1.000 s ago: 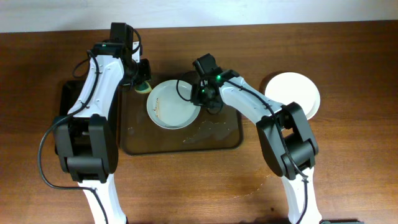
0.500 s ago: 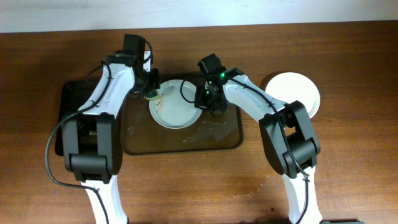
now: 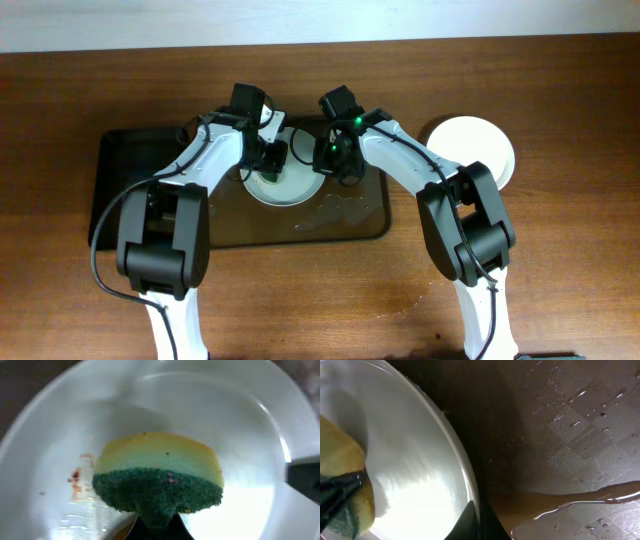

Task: Clean dirty plates on tray and stack at the side
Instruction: 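Scrub the tilted plate with the sponge in the left gripper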

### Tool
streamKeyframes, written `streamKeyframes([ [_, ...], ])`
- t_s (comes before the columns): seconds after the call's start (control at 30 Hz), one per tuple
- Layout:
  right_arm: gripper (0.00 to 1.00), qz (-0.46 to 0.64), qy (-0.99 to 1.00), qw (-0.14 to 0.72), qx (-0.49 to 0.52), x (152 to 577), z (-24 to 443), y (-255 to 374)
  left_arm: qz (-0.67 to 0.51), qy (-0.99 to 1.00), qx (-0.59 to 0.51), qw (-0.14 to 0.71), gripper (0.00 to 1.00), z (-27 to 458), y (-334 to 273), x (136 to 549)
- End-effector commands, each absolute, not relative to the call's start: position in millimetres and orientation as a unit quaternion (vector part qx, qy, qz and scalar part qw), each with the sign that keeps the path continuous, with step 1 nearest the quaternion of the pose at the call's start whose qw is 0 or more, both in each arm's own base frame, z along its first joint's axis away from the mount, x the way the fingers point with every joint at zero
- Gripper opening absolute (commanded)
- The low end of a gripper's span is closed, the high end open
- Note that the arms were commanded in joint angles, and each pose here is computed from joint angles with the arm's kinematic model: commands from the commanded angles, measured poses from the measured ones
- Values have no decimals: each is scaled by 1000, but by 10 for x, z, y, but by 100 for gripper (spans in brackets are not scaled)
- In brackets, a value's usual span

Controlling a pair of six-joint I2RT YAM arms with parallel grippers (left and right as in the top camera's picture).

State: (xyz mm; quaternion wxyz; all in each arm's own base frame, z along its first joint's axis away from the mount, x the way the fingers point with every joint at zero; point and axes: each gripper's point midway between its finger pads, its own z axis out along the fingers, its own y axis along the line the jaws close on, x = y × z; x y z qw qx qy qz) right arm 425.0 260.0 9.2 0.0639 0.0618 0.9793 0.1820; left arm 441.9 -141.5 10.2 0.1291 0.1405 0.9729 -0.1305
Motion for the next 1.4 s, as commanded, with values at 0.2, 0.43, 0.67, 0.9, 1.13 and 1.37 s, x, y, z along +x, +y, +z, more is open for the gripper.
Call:
streamKeyframes([
  [0.2, 4, 173, 981, 63, 61, 4263, -22, 2550, -64, 997, -51, 6, 1, -28, -483, 4018],
  [0.43, 4, 175, 980, 66, 61, 4280, -17, 2558, -97, 975, 30, 199, 1, 177, -1173, 4865],
  [0.67, 4, 175, 980, 66, 61, 4279, -17, 2558, -103, 967, 46, 228, 1, 135, -1354, 4995],
  [0.9, 4, 175, 980, 68, 61, 4289, -15, 2558, 99, 953, -12, 287, 1, 251, -649, 5216],
  [1.13, 4, 177, 980, 71, 60, 4305, -9, 2567, -37, 990, 75, 114, 1, 16, -1104, 4503],
  [1.37, 4, 181, 979, 77, 56, 4329, 0, 2581, -92, 983, 113, 114, 1, 333, -1275, 4581],
])
